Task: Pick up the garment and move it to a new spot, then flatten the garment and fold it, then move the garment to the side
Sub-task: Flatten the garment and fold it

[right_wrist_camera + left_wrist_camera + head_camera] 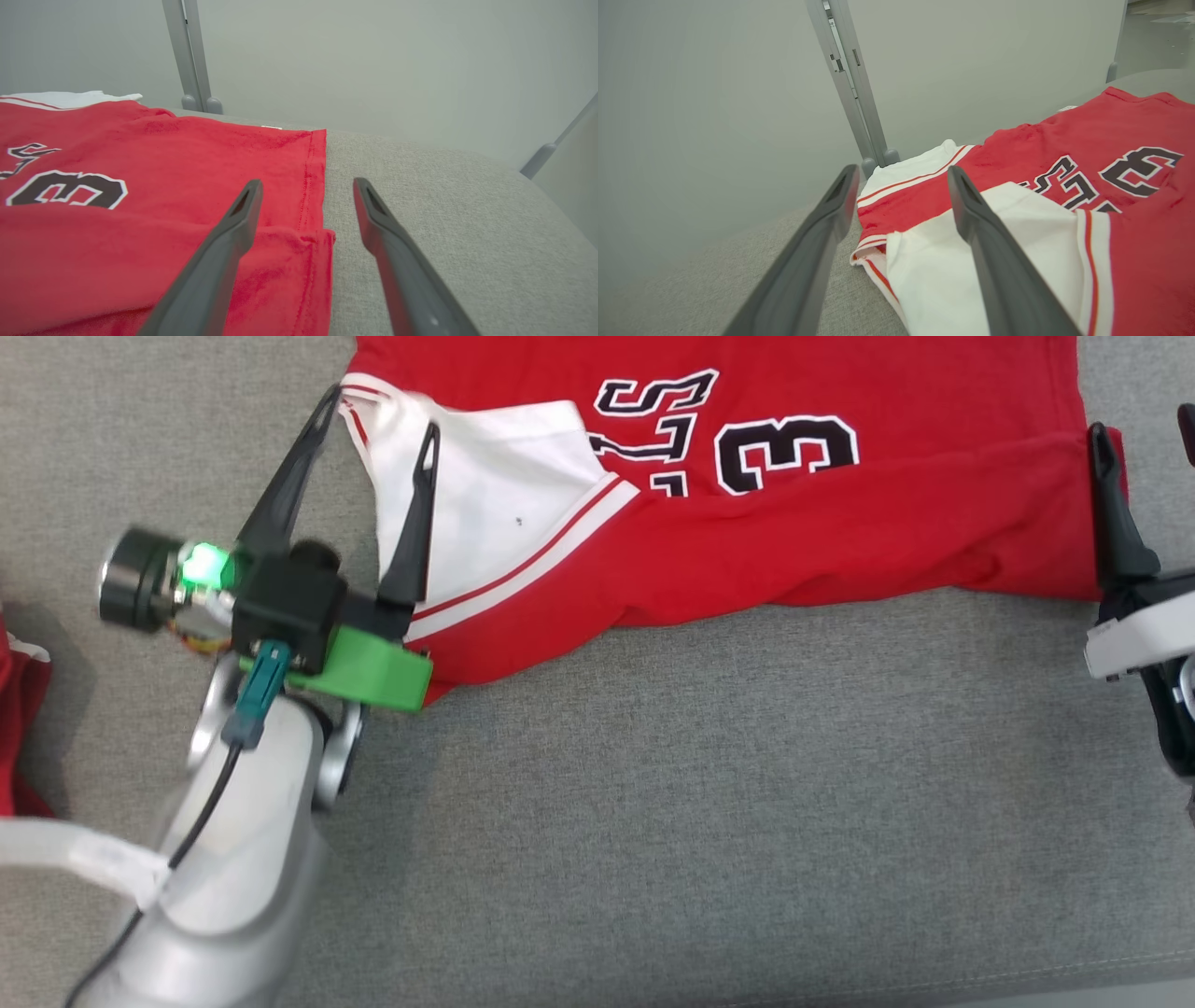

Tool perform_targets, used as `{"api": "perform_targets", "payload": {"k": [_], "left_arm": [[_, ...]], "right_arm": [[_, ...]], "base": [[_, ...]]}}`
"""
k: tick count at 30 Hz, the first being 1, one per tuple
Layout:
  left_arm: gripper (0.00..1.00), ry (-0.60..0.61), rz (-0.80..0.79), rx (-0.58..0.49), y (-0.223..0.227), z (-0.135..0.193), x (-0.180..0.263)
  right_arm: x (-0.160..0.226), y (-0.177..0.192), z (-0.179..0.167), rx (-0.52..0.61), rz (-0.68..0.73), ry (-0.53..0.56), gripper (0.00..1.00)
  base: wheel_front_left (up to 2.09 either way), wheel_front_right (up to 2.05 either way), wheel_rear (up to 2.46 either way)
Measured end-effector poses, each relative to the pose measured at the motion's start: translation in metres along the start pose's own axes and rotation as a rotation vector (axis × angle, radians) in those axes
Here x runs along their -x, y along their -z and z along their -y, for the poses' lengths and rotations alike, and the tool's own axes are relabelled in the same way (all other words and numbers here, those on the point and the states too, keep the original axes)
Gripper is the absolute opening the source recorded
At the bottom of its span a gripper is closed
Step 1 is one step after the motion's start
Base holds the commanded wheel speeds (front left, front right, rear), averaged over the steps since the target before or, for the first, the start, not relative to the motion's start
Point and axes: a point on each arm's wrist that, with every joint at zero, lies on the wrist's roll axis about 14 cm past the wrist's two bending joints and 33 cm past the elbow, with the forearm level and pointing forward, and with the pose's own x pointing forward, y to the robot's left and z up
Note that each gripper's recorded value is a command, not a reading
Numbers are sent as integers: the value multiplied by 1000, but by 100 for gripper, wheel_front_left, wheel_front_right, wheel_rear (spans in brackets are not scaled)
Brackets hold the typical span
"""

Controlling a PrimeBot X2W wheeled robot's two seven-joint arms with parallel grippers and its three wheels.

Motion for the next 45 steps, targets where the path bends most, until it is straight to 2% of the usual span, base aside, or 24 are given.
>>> {"api": "perform_targets", "payload": {"k": [3,9,12,20,22,23,25,26,31,36,41,42,43,44,45], "left_arm": [[100,-63,-31,84,7,0,23],[100,-165,-145,272,31,14,80],[100,-165,-196,364,39,29,97],[100,-131,-371,392,72,40,116],[90,-120,-396,397,78,42,116],[78,-118,-396,404,78,42,114],[33,-108,-393,407,79,44,110],[0,-102,-392,405,79,44,108],[0,-74,-364,372,75,45,103],[0,-80,-339,332,68,37,103],[0,-95,-332,311,64,28,105],[0,-97,-331,309,63,26,106],[0,-99,-327,308,62,25,106],[0,-100,-326,306,61,25,106],[0,-102,-326,304,60,24,106]], "right_arm": [[13,-13,0,-8,41,19,100],[46,-18,-1,-26,45,47,100],[55,-21,-4,-40,52,54,100],[63,-27,-9,-51,63,50,100],[63,-25,-10,-51,58,47,100],[63,-24,-10,-53,56,47,100],[64,-19,-10,-61,42,47,100],[64,-15,-10,-65,30,50,100],[71,19,-7,-151,-67,88,100],[65,35,0,-269,-98,143,100],[59,59,-15,-353,-174,129,100],[57,63,-20,-370,-188,120,84],[55,63,-23,-370,-194,104,19],[52,62,-24,-368,-194,95,0],[50,62,-24,-372,-195,88,0]], "base": [[0,0,0],[0,0,0],[0,0,0],[0,0,0],[0,0,0],[0,0,0],[0,0,0],[0,0,0],[0,0,0],[0,0,0],[0,0,0],[0,0,0],[0,0,0],[0,0,0],[0,0,0]]}}
